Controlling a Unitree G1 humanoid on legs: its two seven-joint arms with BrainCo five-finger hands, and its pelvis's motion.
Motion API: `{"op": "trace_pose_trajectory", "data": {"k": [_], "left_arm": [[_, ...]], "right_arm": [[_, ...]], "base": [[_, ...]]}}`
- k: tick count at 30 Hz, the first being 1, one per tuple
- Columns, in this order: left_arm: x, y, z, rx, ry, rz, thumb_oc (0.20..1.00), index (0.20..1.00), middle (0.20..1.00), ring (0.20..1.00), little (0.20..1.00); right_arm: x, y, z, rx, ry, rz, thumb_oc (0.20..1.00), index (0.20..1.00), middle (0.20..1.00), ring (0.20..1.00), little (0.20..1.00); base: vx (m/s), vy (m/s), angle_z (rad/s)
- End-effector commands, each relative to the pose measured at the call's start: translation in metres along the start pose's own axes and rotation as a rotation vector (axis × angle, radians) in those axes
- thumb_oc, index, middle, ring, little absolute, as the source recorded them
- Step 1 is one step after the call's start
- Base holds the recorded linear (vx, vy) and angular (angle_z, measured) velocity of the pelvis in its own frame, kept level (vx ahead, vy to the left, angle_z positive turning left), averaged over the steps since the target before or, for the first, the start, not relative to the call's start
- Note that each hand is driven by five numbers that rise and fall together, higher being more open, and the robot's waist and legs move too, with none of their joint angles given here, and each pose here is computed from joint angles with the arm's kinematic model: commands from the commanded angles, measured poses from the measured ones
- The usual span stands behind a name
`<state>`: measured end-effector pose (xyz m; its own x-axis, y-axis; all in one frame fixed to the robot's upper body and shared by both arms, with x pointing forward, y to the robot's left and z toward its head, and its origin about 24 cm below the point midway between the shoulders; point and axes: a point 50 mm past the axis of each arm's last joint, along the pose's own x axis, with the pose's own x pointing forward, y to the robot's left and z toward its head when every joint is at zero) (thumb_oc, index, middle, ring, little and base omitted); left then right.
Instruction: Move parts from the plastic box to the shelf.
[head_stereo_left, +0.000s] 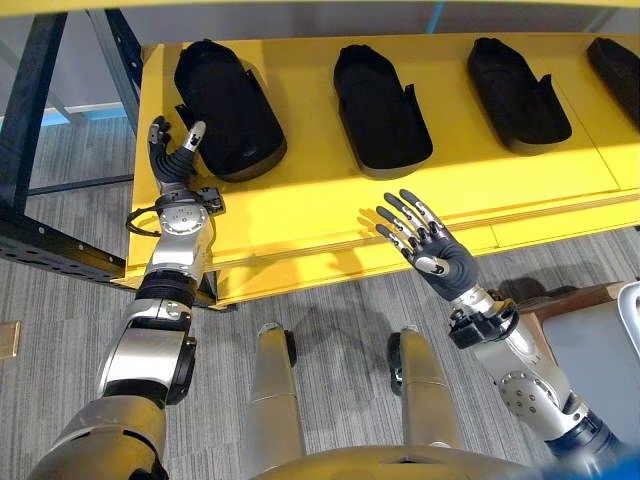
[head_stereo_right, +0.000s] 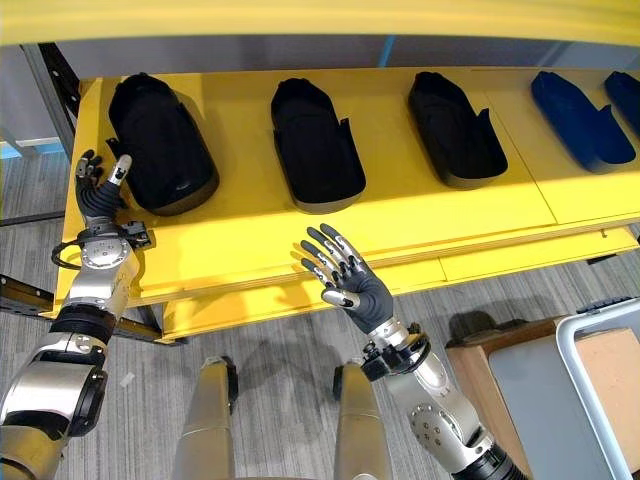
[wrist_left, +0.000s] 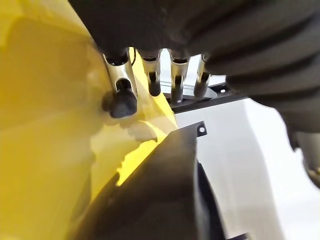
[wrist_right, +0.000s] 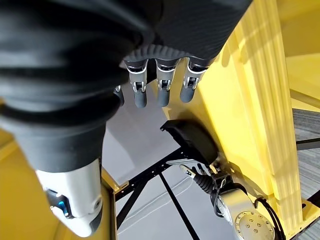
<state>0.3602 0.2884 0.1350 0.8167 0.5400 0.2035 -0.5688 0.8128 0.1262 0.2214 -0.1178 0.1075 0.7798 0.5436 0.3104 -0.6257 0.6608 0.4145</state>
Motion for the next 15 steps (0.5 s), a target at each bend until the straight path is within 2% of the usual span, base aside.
{"op": "trace_pose_trajectory", "data": {"k": [1, 6, 10, 15], "left_arm": [[-0.051, 0.037, -0.115, 0.298, 0.488, 0.047, 1.000, 1.000, 1.000, 1.000, 1.000], [-0.038, 0.051, -0.104, 0.401, 0.432, 0.059, 1.000, 1.000, 1.000, 1.000, 1.000], [-0.019, 0.061, -0.075, 0.513, 0.282, 0.066, 1.000, 1.000, 1.000, 1.000, 1.000], [0.002, 0.067, -0.002, 0.548, -0.094, 0.108, 1.000, 1.000, 1.000, 1.000, 1.000]], "right_arm": [[0.007, 0.021, 0.025, -0.007, -0.105, 0.139, 1.000, 1.000, 1.000, 1.000, 1.000], [0.006, 0.020, 0.028, -0.021, -0.107, 0.151, 1.000, 1.000, 1.000, 1.000, 1.000], [0.006, 0.019, 0.030, -0.031, -0.119, 0.154, 1.000, 1.000, 1.000, 1.000, 1.000], [0.008, 0.017, 0.034, -0.034, -0.158, 0.149, 1.000, 1.000, 1.000, 1.000, 1.000]], "base": [[0.00, 0.000, 0.00], [0.00, 0.000, 0.00], [0.00, 0.000, 0.00], [0.00, 0.000, 0.00]]}}
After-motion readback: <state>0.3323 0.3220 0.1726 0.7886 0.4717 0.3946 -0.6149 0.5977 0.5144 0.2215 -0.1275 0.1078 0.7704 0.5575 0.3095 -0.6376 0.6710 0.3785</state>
